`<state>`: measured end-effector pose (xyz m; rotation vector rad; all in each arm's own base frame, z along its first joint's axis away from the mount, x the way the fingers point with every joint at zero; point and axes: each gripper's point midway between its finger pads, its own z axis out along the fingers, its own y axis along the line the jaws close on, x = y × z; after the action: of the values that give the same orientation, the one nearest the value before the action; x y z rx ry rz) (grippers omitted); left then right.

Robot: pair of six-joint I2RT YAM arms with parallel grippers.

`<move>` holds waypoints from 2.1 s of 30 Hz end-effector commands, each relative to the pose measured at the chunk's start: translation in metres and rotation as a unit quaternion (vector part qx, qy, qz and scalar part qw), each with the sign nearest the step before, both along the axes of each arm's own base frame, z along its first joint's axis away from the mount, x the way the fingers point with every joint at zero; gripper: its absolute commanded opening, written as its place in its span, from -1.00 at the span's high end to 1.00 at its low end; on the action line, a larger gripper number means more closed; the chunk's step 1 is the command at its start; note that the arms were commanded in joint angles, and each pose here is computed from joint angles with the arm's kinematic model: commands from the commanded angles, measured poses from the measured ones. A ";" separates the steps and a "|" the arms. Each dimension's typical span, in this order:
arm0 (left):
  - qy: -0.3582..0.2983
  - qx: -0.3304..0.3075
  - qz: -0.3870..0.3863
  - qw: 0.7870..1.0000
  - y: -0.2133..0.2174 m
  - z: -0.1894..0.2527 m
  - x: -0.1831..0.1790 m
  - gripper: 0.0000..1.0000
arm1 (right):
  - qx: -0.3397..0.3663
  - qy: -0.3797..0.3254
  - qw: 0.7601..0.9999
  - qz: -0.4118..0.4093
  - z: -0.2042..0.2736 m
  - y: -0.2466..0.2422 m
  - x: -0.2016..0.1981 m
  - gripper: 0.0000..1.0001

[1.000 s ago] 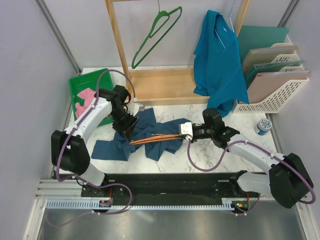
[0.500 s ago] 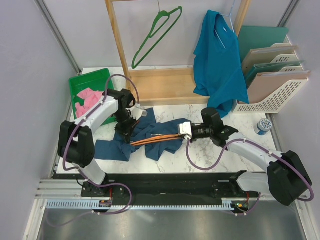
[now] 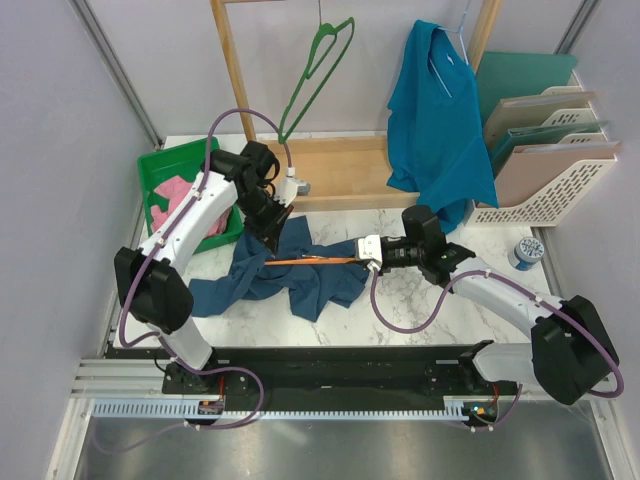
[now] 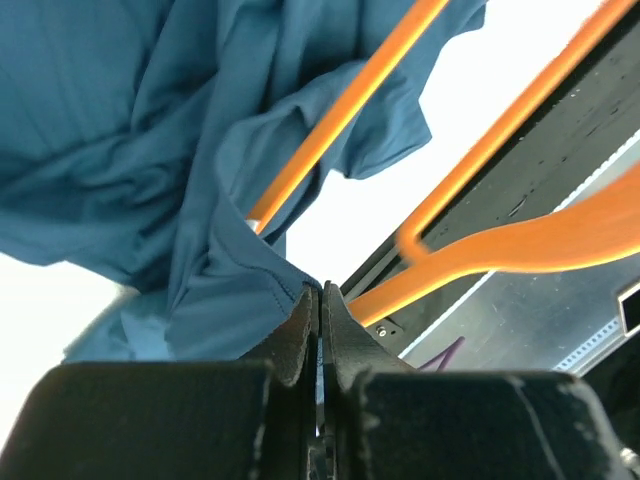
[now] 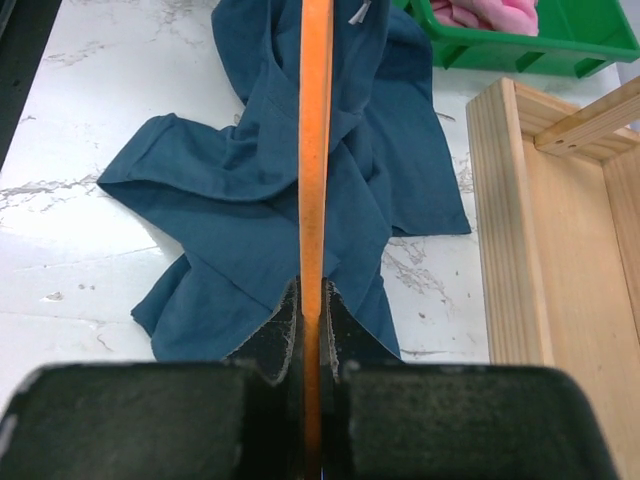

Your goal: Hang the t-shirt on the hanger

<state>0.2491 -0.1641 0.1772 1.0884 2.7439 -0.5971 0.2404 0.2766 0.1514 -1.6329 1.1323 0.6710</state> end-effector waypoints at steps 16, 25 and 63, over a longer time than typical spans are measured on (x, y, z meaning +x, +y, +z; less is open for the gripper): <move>-0.018 -0.108 -0.037 0.993 -0.080 0.034 0.001 0.97 | 0.054 0.043 0.997 0.042 0.024 0.032 -0.010 1.00; -0.110 -0.165 0.003 0.980 -0.097 0.068 0.026 0.96 | 0.080 0.137 0.985 -0.063 0.021 0.044 0.013 1.00; -0.332 0.130 0.014 0.934 0.122 -0.019 -0.049 -0.39 | 0.145 0.236 0.950 -0.146 0.034 0.042 0.039 1.00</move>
<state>0.1706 -0.0500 0.1544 1.0375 2.3790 -0.0176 0.2662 0.3113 0.1557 -1.1008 1.5703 1.0070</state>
